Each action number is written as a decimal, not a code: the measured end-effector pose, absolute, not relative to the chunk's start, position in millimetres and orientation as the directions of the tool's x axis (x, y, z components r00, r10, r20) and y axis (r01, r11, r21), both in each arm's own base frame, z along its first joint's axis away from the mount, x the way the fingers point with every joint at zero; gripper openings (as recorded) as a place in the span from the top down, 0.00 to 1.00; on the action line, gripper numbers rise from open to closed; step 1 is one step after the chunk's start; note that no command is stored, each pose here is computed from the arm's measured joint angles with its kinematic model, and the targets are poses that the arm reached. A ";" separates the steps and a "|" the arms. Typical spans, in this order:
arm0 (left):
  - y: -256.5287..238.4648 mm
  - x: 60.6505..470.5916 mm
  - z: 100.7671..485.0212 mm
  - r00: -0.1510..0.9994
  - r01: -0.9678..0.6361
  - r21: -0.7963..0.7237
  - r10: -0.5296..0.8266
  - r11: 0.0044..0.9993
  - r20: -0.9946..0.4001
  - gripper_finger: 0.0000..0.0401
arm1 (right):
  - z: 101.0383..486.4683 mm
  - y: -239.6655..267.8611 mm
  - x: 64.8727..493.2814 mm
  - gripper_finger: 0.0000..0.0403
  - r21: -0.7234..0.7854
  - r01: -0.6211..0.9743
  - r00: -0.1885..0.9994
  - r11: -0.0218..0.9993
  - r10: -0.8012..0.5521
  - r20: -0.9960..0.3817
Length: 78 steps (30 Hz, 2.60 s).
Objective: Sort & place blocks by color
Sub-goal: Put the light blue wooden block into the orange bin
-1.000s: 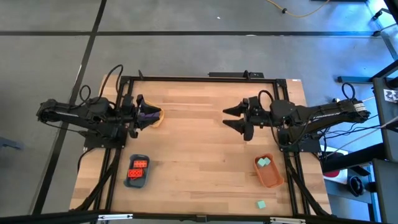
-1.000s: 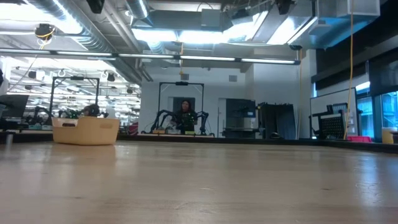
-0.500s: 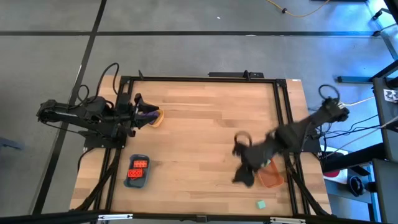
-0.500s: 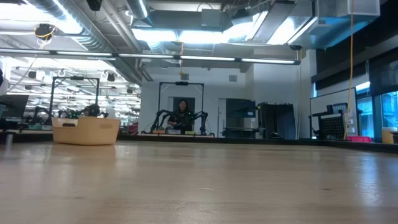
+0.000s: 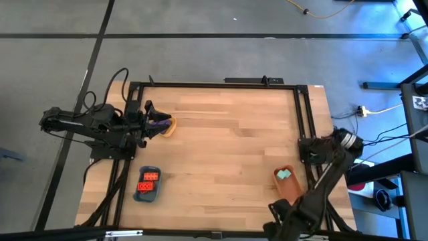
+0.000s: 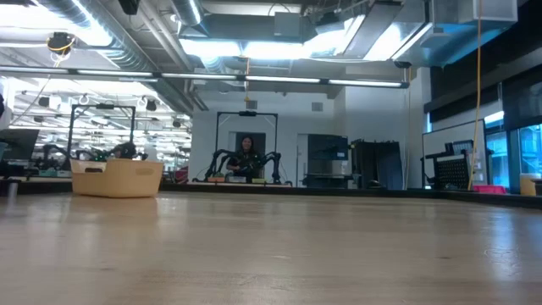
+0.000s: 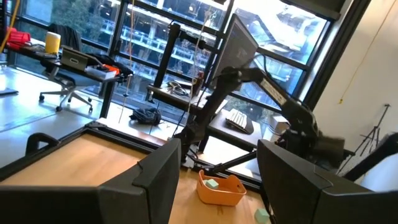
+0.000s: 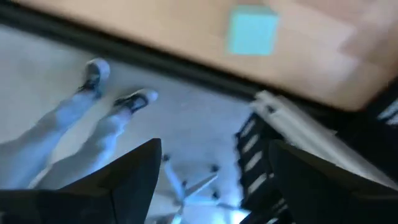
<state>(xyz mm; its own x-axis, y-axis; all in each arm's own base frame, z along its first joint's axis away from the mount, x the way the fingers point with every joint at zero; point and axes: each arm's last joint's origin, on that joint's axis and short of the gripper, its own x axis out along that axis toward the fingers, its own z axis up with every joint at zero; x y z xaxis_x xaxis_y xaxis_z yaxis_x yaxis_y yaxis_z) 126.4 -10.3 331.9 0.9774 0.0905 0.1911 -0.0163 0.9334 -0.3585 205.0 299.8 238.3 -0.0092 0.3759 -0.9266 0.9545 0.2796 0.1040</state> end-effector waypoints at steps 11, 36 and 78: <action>-10.3 126.5 331.9 0.977 -0.017 -0.359 0.091 0.933 0.191 0.49 | 191.4 304.5 203.3 0.26 -0.060 0.953 -0.110 0.298 0.153 -0.982; -10.1 126.1 334.0 0.972 -0.014 -0.363 0.098 0.932 0.212 0.49 | 138.1 299.1 201.2 0.31 -0.091 0.952 -0.134 0.293 0.132 -0.982; -13.4 124.8 339.1 0.963 0.130 -0.387 -0.023 0.913 0.268 0.49 | 339.0 102.0 362.3 0.66 0.291 0.108 0.931 0.951 0.006 -0.365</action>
<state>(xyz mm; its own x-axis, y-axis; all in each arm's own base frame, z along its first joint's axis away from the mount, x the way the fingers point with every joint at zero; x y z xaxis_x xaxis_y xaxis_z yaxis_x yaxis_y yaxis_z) 124.8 -13.4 339.1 0.9631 -0.0231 0.2681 0.1297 0.9128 -0.3873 362.3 102.0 339.0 0.9312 0.0062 -0.3646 0.1077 0.9506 0.2912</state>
